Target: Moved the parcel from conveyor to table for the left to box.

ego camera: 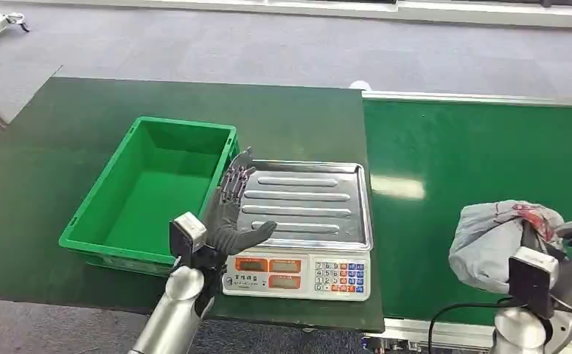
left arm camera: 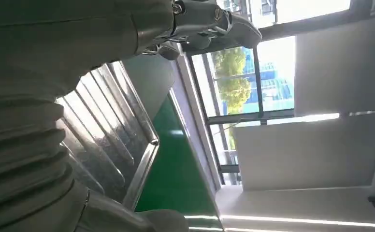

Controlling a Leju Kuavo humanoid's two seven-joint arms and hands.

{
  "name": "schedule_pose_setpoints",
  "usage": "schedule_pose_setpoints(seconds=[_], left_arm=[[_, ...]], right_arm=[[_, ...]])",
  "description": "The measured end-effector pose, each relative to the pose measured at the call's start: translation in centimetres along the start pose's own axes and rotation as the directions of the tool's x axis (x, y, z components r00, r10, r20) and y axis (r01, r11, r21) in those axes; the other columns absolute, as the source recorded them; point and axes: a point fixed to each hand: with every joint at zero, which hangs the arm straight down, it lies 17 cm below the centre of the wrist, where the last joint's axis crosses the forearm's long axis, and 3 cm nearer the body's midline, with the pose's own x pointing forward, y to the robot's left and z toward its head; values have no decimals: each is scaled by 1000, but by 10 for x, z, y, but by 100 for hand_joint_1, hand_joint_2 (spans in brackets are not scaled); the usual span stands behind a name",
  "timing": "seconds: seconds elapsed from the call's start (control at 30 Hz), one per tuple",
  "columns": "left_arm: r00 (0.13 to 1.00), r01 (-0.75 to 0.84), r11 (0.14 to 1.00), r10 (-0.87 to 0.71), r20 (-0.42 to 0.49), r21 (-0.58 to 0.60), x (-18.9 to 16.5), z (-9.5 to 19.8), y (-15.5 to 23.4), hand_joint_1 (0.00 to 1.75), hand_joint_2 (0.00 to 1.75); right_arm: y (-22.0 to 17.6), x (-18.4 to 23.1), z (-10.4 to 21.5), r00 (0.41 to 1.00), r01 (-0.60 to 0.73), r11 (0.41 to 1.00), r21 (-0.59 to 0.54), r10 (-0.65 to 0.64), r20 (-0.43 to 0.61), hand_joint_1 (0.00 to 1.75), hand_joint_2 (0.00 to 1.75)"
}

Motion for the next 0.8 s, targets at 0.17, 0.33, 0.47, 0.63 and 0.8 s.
schedule_pose_setpoints(seconds=[0.17,0.33,0.47,0.63,0.8], left_arm=[[1000,3,1000,-3,4,19,0,-1,5,0,175],[997,55,980,-65,44,192,15,-8,39,0,175],[981,117,927,-163,103,356,47,-14,70,0,175],[957,152,866,-250,149,476,81,-17,91,0,175],[949,155,847,-272,163,508,91,-18,97,0,175]], right_arm=[[-2,2,-1,1000,-8,1000,-7,8,8,175,175],[-6,14,-4,999,-24,999,-27,25,43,175,175],[2,52,-13,990,7,1000,-20,-4,140,175,175],[28,111,-31,960,86,996,11,-86,267,175,175],[59,171,-43,910,182,980,79,-198,364,175,175]])
